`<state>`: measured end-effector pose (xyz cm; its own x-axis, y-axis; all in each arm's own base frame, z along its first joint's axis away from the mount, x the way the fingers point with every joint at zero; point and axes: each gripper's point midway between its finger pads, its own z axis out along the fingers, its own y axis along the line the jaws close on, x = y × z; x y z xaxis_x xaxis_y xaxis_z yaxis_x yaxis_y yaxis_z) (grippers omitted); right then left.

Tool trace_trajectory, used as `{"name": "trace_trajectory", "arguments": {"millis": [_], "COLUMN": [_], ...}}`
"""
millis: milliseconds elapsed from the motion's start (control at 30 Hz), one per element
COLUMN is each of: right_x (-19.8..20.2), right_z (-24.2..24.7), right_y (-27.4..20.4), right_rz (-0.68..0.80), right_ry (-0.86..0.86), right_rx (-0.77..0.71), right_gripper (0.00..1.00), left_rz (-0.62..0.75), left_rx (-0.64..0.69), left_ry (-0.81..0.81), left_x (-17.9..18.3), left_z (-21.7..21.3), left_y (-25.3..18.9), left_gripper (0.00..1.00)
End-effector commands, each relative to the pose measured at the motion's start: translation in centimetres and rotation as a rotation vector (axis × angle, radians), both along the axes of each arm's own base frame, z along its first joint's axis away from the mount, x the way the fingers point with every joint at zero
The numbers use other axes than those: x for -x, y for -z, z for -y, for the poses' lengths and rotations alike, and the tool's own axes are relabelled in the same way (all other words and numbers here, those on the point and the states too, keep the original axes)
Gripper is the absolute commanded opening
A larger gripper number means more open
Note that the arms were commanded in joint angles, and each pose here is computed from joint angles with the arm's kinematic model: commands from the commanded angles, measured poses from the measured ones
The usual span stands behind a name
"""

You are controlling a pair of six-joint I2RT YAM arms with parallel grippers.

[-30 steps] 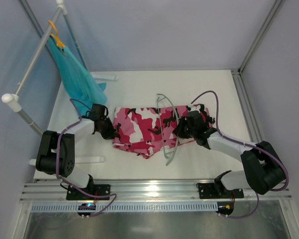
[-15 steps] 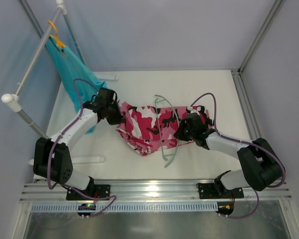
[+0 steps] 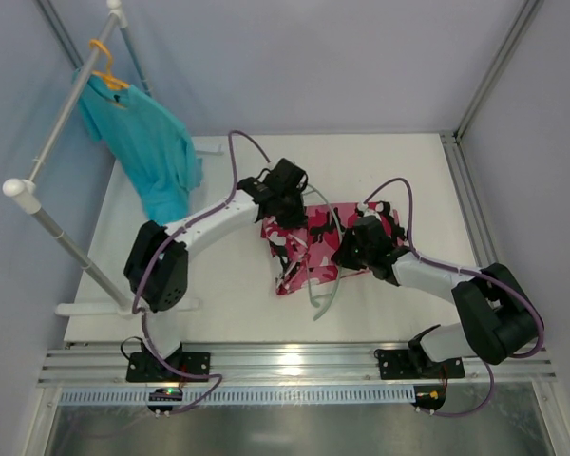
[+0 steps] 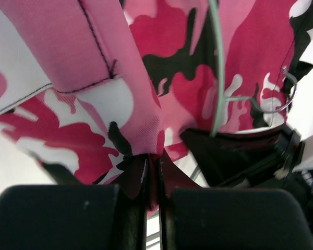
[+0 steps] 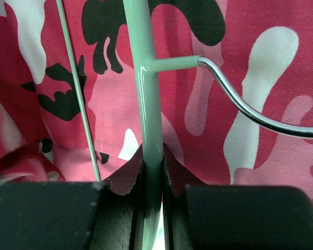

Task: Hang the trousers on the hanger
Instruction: Place trousers on hanger

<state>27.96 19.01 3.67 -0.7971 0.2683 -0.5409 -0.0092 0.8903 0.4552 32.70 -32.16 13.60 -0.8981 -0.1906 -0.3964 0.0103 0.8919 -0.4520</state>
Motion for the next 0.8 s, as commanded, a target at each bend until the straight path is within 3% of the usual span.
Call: {"name": "trace_trajectory", "arguments": {"millis": [0, 67, 200, 433, 467, 600, 633, 767], "right_x": [-0.2, -0.1, -0.1, -0.2, -0.2, -0.1, -0.3, -0.3], "right_z": [-0.8, -0.7, -0.7, -0.6, -0.6, -0.5, -0.4, -0.2], "right_y": [-0.9, -1.1, -1.3, -1.9, -1.9, -2.0, -2.4, -3.5], "right_rz": [0.04, 0.044, 0.048, 0.059, 0.06, 0.056, 0.068, 0.083], "right_ry": [-0.015, -0.008, -0.008, 0.005, 0.004, 0.011, 0.016, 0.026], "right_rx": [-0.039, -0.039, -0.046, -0.054, -0.052, -0.051, -0.051, -0.049], "right_gripper": [0.04, 0.04, 0.04, 0.04, 0.04, 0.04, 0.04, 0.04], "left_rz": [0.016, -0.065, -0.073, 0.001, 0.029, 0.093, 0.099, 0.028], "left_rx": [0.149, 0.092, 0.17, 0.037, 0.02, -0.032, -0.028, 0.03], "left_ry": [0.029, 0.027, 0.061, 0.02, 0.001, -0.025, -0.028, 0.008], "left_x": [-1.5, -1.5, -1.8, -2.4, -2.8, -2.6, -2.6, -0.5], "left_z": [7.2, 8.1, 11.5, 8.2, 7.5, 4.7, 4.5, 5.4], "left_y": [-1.4, 2.0, 2.1, -1.0, -1.7, -4.4, -4.6, -1.6], "left_gripper": [0.0, 0.0, 0.03, 0.55, 0.58, 0.56, 0.47, 0.28]}}
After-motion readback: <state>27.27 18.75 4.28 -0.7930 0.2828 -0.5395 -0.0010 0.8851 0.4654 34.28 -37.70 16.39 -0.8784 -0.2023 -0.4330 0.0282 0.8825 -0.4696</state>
